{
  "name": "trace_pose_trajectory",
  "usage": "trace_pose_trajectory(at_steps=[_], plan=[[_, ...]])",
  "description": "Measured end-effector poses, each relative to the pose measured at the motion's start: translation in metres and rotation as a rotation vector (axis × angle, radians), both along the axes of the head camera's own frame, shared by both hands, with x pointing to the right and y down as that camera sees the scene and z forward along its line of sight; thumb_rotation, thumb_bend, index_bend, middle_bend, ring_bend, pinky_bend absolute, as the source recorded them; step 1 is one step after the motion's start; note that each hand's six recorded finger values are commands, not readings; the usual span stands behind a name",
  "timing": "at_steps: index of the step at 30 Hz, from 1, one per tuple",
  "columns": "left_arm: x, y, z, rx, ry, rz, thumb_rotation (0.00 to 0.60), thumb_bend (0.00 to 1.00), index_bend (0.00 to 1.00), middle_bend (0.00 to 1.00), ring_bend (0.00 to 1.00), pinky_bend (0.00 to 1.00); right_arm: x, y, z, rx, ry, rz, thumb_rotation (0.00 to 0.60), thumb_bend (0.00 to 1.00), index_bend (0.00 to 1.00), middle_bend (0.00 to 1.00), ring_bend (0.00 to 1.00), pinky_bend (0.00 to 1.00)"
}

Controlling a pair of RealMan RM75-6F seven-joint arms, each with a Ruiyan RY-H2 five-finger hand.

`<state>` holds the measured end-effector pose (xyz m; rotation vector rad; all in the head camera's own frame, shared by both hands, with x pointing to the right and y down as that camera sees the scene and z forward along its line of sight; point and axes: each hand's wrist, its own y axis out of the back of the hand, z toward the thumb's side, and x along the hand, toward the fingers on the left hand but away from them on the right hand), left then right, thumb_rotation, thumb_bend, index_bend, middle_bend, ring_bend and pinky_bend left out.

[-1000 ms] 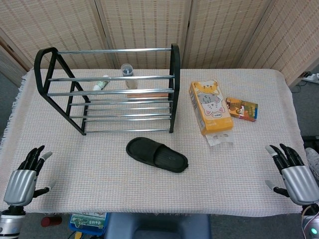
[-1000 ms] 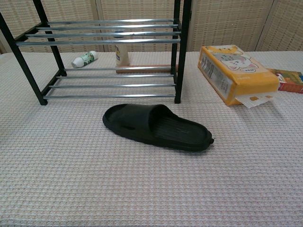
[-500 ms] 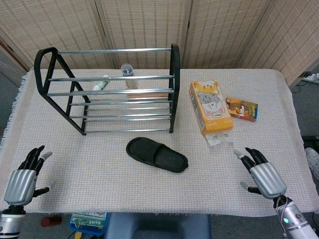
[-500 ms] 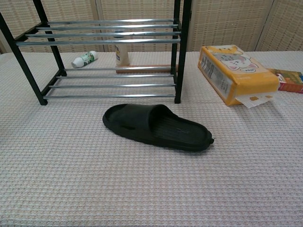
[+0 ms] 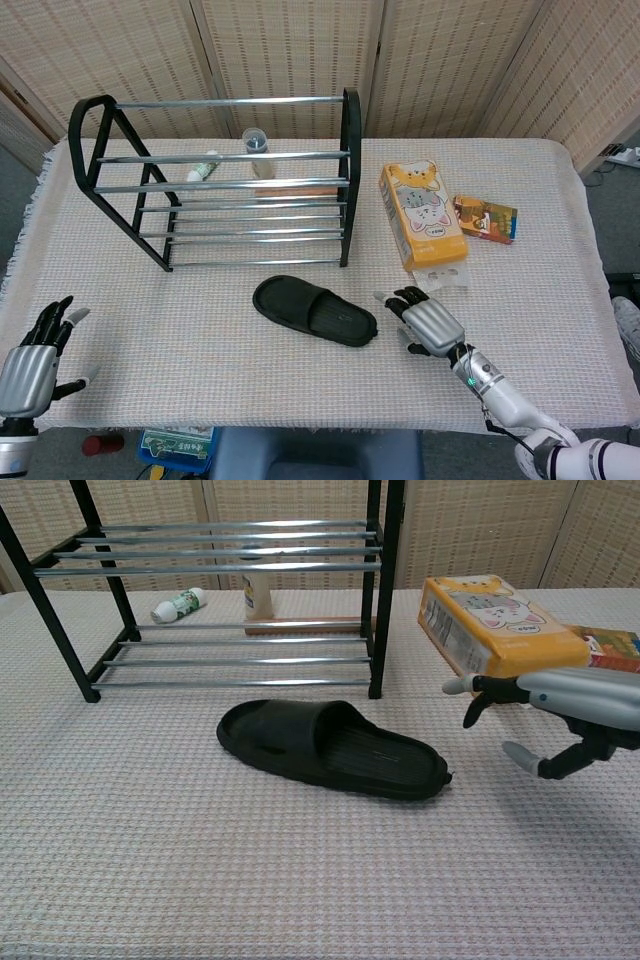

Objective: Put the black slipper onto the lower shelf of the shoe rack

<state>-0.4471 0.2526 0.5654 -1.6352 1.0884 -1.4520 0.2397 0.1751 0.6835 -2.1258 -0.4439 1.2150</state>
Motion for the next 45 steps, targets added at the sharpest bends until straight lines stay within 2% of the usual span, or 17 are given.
trace_pose_trajectory(at_steps=[5,10,19,31,37,40,45], plan=[[-0.004,0.0,-0.001,0.003,-0.006,-0.009,0.6,0.23,0.19,0.07,0.02,0.31,-0.018,-0.011,0.019,-0.015,-0.013,0.003,0.6,0.67,0.0,0.2,0.15,0.09],[-0.004,0.0,-0.002,0.004,-0.007,-0.009,0.6,0.23,0.19,0.07,0.02,0.31,-0.034,-0.01,0.031,-0.042,-0.024,-0.022,0.6,0.67,0.0,0.2,0.15,0.09],[-0.006,0.0,-0.002,0.002,-0.015,-0.015,0.6,0.23,0.19,0.07,0.02,0.31,-0.065,0.012,0.027,-0.081,-0.085,-0.118,0.6,0.67,0.0,0.2,0.15,0.09],[-0.009,0.0,-0.004,0.009,-0.018,-0.015,0.6,0.23,0.19,0.07,0.02,0.31,-0.131,0.045,0.017,-0.12,-0.212,-0.248,0.6,0.67,0.0,0.2,0.15,0.09],[-0.007,-0.006,-0.005,0.018,-0.015,0.011,0.6,0.23,0.19,0.07,0.02,0.31,-0.149,0.05,0.001,-0.085,-0.287,-0.28,0.6,0.65,0.0,0.2,0.15,0.09],[-0.003,-0.01,-0.004,0.016,-0.008,0.041,0.6,0.23,0.19,0.07,0.02,0.31,-0.141,0.042,-0.01,-0.046,-0.301,-0.266,0.6,0.63,0.0,0.2,0.15,0.09],[0.012,-0.019,0.003,0.009,0.03,0.145,0.6,0.23,0.19,0.07,0.02,0.31,-0.106,0.015,-0.036,0.069,-0.278,-0.22,0.6,0.67,0.0,0.2,0.15,0.09]])
